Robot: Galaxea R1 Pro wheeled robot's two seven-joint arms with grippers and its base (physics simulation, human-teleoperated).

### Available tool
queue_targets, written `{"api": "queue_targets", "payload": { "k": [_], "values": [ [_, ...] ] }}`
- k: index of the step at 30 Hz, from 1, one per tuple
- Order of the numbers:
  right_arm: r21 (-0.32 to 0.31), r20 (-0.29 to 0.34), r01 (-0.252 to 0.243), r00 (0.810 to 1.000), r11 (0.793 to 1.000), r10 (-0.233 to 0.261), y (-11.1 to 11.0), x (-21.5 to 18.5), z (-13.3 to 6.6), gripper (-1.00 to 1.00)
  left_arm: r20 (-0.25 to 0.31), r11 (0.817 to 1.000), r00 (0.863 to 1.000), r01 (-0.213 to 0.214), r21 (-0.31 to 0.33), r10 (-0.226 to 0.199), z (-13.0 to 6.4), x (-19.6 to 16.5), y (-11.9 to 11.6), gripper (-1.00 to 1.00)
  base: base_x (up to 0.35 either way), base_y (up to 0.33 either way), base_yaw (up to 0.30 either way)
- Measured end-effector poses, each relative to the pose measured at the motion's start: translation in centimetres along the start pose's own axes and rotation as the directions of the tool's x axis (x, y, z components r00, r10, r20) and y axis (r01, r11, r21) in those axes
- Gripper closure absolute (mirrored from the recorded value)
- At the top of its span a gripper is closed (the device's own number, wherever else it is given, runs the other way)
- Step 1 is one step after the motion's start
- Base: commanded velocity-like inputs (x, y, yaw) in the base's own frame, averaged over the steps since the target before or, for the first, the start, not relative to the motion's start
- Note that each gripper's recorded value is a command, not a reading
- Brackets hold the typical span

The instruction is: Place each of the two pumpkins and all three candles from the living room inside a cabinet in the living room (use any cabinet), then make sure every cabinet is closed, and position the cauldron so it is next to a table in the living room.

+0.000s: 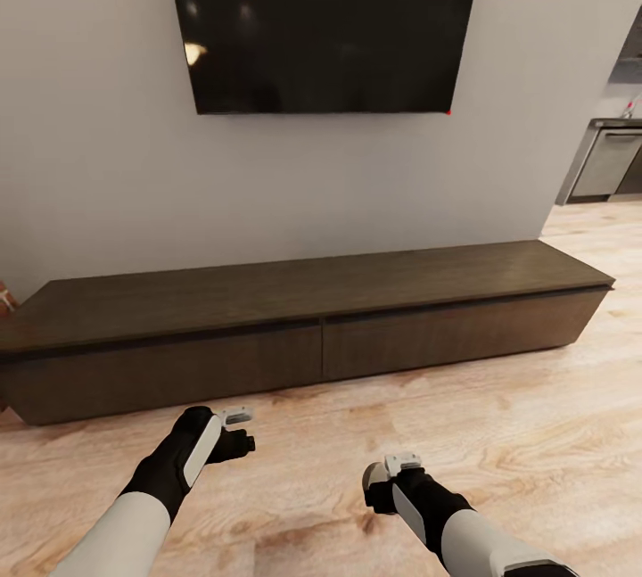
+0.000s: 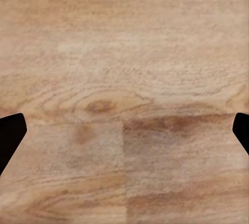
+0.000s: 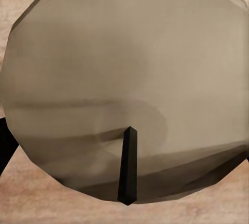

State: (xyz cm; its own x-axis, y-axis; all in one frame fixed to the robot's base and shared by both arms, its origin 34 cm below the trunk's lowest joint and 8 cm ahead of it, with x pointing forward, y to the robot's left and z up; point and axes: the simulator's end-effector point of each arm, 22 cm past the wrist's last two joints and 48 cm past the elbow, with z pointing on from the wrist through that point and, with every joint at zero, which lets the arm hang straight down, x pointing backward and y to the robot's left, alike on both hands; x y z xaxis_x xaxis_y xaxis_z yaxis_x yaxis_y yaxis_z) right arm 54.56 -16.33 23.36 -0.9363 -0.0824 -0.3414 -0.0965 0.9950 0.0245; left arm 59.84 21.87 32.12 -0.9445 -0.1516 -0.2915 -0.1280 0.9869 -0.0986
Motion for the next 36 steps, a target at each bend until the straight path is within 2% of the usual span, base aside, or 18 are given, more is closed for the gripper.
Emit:
{"api": "queue_targets", "payload": {
  "k": [31, 33, 36],
  "values": [
    [-0.011, 0.004, -0.006, 1.0, 1.0, 0.006, 0.2, -0.2, 0.0, 1.0, 0.0, 1.0, 1.0, -0.001, -0.004, 0.001, 0.0, 0.0, 0.1, -1.0, 0.0, 0.0, 0.0],
    [-0.019, 0.009, -0.009, 1.0, 1.0, 0.01, 0.3, -0.4, -0.1, 1.0, 0.0, 1.0, 1.0, -0.001, -0.004, 0.001, 0.0, 0.0, 0.1, -1.0, 0.0, 0.0, 0.0],
    [-0.095, 0.059, -0.016, 0.998, 0.995, 0.022, 2.0, -2.9, -0.8, 1.0, 0.001, 1.0, 1.0, 0.0, -0.005, 0.0, 0.0, 0.0, 0.1, -1.0, 0.0, 0.0, 0.0]
  ]
}}
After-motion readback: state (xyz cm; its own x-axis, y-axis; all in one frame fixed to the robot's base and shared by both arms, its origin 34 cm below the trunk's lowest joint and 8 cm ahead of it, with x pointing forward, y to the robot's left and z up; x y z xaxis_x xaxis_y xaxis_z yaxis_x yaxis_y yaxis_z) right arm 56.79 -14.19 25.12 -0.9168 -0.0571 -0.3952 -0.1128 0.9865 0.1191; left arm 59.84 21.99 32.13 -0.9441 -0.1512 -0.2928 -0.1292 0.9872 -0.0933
